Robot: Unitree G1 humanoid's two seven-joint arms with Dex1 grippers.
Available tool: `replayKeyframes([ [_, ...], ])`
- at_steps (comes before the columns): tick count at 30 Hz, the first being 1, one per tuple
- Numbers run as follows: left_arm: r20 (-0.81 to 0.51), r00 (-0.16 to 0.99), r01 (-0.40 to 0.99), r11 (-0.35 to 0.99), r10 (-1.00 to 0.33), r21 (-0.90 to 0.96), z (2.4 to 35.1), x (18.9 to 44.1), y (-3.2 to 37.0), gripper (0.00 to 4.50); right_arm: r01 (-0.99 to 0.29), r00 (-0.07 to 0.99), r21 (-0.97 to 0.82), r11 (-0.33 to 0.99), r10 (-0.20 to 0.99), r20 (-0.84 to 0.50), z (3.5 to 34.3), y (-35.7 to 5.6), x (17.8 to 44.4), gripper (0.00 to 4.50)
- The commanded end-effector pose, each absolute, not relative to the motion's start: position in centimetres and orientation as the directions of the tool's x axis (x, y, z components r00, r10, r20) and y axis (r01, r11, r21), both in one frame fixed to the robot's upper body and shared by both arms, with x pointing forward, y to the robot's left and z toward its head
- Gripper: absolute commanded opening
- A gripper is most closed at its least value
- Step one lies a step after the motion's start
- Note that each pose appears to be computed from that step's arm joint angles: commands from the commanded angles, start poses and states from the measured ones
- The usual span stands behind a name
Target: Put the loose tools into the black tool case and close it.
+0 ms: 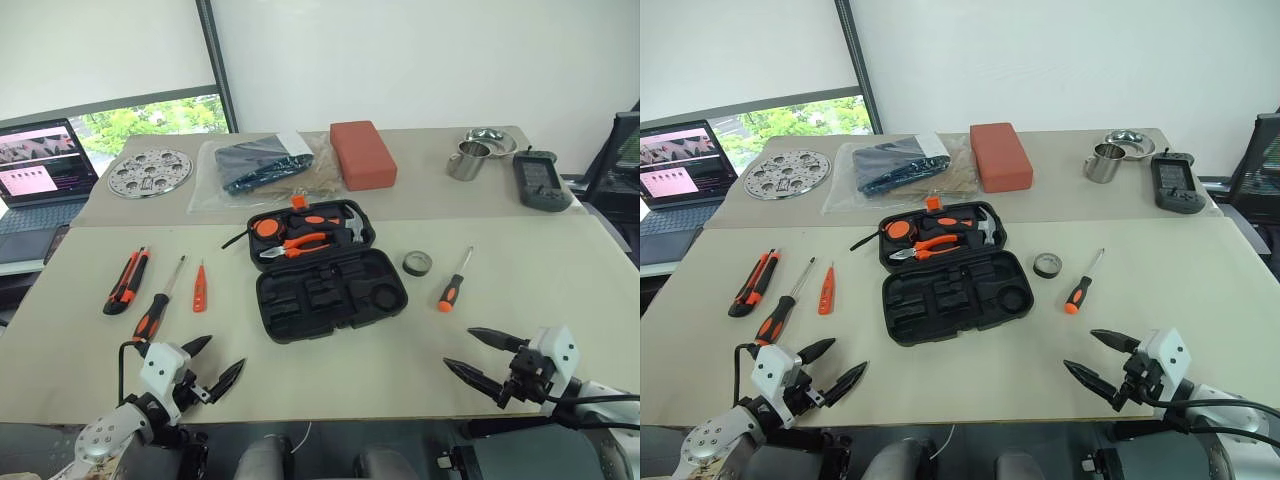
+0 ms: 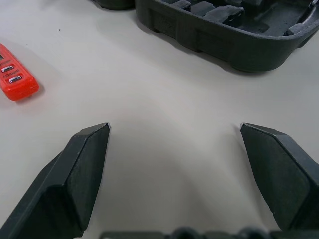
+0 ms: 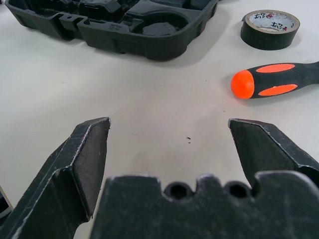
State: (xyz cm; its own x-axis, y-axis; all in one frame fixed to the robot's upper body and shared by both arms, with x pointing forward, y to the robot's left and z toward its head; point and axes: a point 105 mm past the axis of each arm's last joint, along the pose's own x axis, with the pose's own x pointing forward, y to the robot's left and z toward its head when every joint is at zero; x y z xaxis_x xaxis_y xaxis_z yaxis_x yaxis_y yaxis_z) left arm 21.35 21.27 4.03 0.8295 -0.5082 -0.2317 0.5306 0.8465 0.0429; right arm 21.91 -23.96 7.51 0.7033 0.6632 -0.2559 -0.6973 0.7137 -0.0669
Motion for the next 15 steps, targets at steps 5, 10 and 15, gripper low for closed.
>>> replayKeyframes([
  [5,-0.2,0.823,0.551,0.833,-0.532,0.051,4.4,21.5,20.8,4.5,-0.699,0.712,-0.125,0.704,0.668,-0.217,8.8,-23.6,22.3,4.41],
  [10,-0.172,0.827,0.55,0.833,-0.535,0.056,5.3,21.7,20.8,4.5,-0.701,0.71,-0.129,0.701,0.671,-0.213,8.9,-23.5,22.4,4.41],
  [15,-0.071,0.864,0.503,0.862,-0.499,0.065,8.2,23.2,21.3,4.5,-0.731,0.682,-0.11,0.673,0.717,-0.144,10.6,-22.2,22.9,4.41],
])
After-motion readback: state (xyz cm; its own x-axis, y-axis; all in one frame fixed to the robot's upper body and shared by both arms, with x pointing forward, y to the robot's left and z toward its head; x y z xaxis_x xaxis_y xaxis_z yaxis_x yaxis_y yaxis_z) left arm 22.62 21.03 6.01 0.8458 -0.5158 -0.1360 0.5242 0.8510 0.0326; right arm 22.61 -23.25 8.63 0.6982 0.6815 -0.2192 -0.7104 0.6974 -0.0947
